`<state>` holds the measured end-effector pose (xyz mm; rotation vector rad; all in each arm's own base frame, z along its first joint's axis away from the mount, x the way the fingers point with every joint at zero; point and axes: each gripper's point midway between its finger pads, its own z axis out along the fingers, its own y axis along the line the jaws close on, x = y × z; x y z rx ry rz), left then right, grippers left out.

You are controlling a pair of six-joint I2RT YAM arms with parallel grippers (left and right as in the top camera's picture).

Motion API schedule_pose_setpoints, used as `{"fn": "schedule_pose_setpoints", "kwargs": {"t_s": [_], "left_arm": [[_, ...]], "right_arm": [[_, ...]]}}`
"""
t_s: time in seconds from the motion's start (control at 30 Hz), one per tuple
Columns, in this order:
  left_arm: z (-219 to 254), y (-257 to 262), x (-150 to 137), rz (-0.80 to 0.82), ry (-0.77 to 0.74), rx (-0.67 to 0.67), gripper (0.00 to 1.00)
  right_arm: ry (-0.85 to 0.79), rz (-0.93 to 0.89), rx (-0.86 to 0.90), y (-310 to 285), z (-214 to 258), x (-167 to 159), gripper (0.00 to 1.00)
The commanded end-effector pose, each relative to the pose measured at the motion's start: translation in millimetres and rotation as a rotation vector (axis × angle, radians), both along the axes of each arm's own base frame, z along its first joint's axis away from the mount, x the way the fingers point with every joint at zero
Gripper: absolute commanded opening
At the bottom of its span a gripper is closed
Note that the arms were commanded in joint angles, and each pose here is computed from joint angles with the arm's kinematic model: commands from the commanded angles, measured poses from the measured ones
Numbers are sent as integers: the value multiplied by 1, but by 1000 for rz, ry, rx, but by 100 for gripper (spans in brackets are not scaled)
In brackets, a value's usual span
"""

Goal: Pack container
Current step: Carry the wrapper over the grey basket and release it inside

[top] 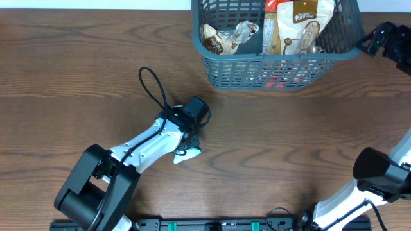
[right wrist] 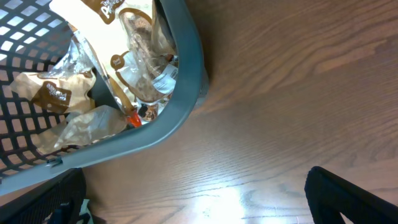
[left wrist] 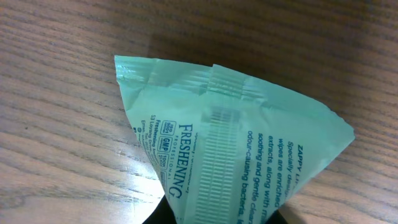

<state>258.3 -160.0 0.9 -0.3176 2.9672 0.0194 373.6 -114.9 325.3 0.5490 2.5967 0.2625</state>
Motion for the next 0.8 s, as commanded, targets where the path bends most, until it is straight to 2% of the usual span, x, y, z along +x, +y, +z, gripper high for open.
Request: {"fn": "schedule_pose_setpoints", "kwargs": {"t_s": [0.0, 0.13, 0.23, 0.4, 0.63, 0.77], "left_arm": [[-4, 3, -5, -3, 19, 16, 6], [7, 6, -6, -83, 43, 47, 6], [35, 17, -2, -106, 28, 121, 6], [136, 35, 25, -90, -153, 223, 6], [286, 13, 59, -148, -528, 44, 6], [327, 7, 67, -130, -631, -20, 6]], "right_arm": [[12, 22, -5, 3, -4, 2, 99], [12, 22, -5, 3, -4, 2, 99], [12, 22, -5, 3, -4, 2, 99], [12, 22, -5, 2, -4, 2, 99], [12, 22, -5, 2, -4, 2, 99], [12, 22, -5, 2, -4, 2, 99]]}}
